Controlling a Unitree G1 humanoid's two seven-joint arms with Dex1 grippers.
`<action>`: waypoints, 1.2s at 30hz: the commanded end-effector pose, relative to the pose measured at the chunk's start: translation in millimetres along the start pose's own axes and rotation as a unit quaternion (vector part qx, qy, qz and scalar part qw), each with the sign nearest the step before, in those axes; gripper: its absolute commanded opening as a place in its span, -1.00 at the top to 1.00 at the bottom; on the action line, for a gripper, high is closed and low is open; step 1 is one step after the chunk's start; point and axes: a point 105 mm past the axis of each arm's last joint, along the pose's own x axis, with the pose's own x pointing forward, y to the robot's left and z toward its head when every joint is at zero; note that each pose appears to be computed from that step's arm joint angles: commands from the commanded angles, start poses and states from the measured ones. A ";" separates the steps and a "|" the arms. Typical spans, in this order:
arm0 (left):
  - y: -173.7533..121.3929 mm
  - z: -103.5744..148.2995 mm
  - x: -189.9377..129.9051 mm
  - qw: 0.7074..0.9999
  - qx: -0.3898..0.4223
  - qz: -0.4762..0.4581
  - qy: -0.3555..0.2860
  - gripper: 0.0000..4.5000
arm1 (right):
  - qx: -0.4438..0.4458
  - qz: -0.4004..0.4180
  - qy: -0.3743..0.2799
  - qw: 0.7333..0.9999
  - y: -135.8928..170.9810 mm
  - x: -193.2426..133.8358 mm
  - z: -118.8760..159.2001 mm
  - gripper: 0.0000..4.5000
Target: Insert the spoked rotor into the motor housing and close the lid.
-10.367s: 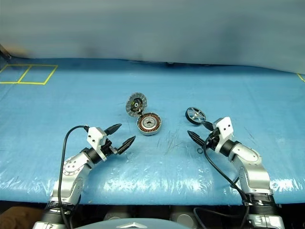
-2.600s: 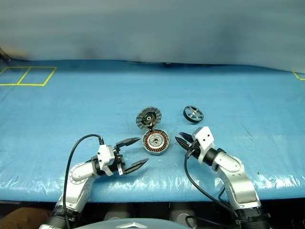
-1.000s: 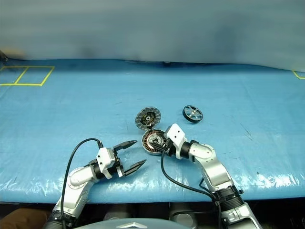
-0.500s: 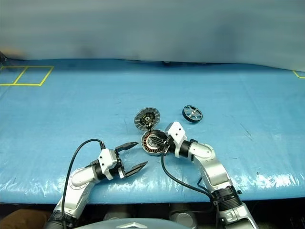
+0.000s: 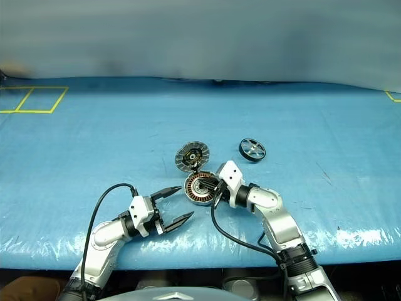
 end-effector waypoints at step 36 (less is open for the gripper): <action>-1.7 2.0 1.4 1.000 0.006 0.000 -0.005 -0.87 | -0.067 0.031 -0.005 0.997 10.2 3.1 23.4 0.99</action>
